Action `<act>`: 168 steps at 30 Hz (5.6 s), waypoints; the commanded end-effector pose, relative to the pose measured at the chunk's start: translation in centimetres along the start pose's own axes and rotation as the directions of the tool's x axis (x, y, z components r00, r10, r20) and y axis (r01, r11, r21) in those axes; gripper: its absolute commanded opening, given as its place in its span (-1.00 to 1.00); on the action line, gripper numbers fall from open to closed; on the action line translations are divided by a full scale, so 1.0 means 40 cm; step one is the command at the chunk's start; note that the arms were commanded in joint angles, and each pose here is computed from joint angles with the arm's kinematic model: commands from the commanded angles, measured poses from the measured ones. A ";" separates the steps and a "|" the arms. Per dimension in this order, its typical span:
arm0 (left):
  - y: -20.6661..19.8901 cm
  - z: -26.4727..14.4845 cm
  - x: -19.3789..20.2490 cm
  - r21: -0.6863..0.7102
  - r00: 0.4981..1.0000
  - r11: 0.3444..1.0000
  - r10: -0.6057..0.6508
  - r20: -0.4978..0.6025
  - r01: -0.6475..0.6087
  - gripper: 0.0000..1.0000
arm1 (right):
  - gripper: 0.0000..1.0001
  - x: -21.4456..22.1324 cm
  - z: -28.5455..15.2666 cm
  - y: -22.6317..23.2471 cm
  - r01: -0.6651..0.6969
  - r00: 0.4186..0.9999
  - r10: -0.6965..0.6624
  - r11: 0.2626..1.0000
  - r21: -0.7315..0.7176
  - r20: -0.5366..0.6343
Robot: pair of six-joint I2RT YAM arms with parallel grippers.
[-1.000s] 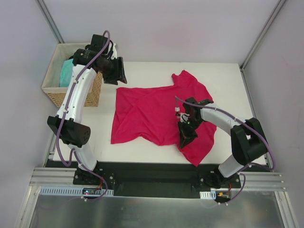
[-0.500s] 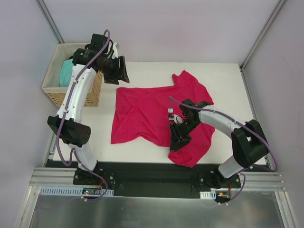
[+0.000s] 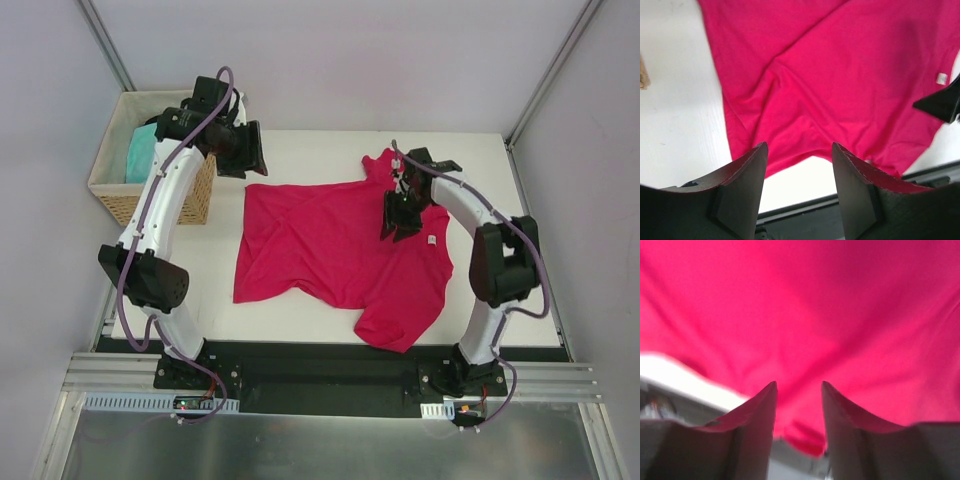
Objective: Fold and stack the t-shirts
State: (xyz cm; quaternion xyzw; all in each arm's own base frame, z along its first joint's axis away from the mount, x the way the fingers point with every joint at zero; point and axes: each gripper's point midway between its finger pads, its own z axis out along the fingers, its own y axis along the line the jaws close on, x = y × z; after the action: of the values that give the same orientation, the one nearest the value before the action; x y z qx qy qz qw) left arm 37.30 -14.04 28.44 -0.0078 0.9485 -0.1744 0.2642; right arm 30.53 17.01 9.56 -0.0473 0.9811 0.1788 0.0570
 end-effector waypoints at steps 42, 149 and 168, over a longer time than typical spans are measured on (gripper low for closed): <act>0.014 -0.099 -0.071 0.042 0.974 0.997 -0.067 0.218 0.059 0.00 | -0.98 -0.314 0.059 -0.438 -0.289 0.956 0.281 0.839 0.460 0.087; 0.107 0.412 0.278 -0.103 0.965 0.994 0.014 -0.262 -0.042 -0.31 | -0.98 -0.077 0.073 -0.139 -0.113 0.977 0.132 0.987 0.117 -0.168; 0.080 0.362 0.202 -0.092 0.984 0.994 0.035 -0.173 -0.051 -0.34 | -0.98 -0.116 0.157 -0.143 -0.026 0.985 0.073 0.957 0.288 -0.154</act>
State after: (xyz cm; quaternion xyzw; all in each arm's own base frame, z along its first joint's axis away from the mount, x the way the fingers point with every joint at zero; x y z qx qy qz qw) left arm 36.54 -17.22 8.67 0.0214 0.9815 -0.1252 0.1432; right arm 36.00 14.34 1.97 -0.0210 0.9970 0.0699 -0.0257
